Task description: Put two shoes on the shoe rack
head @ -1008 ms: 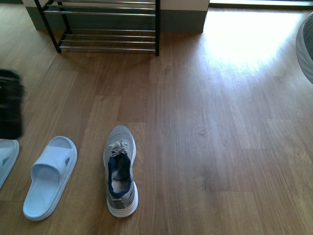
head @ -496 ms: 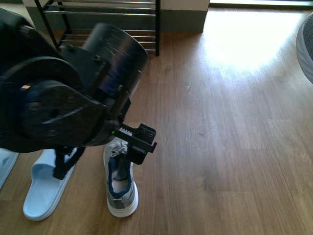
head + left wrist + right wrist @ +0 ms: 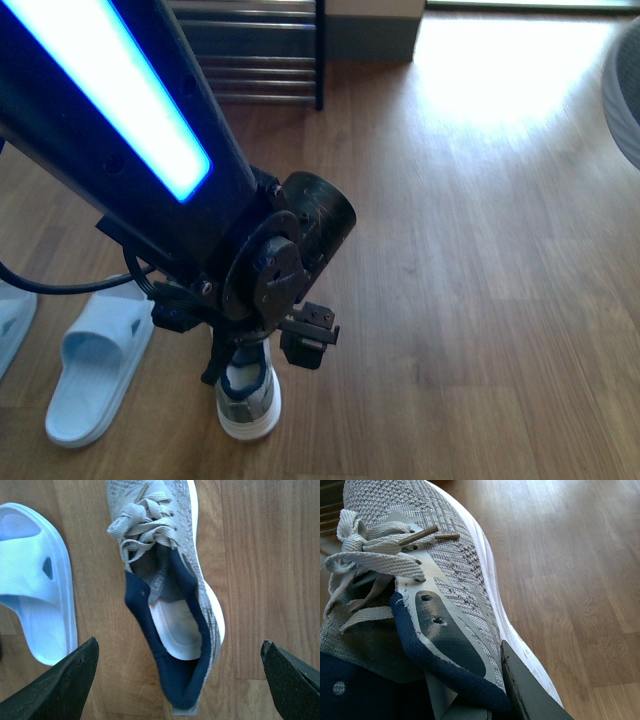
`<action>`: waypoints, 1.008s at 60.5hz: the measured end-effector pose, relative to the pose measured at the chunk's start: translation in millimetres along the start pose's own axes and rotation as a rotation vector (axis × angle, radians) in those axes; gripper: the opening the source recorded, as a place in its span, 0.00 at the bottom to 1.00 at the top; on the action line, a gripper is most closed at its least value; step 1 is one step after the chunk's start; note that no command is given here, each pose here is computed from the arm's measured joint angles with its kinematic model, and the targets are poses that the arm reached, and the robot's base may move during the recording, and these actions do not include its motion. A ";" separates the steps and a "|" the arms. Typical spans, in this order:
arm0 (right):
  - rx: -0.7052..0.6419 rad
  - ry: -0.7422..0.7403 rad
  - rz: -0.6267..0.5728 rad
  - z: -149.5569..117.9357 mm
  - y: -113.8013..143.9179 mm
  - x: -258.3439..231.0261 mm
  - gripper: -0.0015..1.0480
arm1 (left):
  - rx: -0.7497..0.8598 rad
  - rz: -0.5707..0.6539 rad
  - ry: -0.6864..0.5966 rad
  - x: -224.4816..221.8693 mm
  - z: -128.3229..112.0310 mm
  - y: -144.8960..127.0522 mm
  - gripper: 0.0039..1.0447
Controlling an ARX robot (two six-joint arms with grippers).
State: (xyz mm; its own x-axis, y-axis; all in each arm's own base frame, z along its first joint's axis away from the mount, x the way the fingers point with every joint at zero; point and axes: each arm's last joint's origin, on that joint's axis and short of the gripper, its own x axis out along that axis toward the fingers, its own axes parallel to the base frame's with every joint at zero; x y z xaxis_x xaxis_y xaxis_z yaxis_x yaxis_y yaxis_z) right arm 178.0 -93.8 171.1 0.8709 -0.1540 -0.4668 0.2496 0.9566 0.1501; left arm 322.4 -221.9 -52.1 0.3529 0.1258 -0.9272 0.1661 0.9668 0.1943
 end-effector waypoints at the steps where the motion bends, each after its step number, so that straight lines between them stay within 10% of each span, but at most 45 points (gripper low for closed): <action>1: 0.000 0.000 0.000 0.0 0.0 0.0 0.01 | -0.001 -0.001 0.003 2.3 -0.4 -2.2 0.91; 61: 0.000 0.000 0.000 0.0 0.0 0.0 0.01 | -0.049 0.085 0.164 81.4 -29.5 -33.6 0.91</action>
State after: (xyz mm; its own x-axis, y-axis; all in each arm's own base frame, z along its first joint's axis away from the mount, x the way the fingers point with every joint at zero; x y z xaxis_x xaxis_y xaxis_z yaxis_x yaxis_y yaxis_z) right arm 178.0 -93.8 171.1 0.8709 -0.1540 -0.4668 0.2495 0.9567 0.1498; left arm 318.3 -237.7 -143.6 0.2085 0.2380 -0.9486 0.0961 0.9603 0.2620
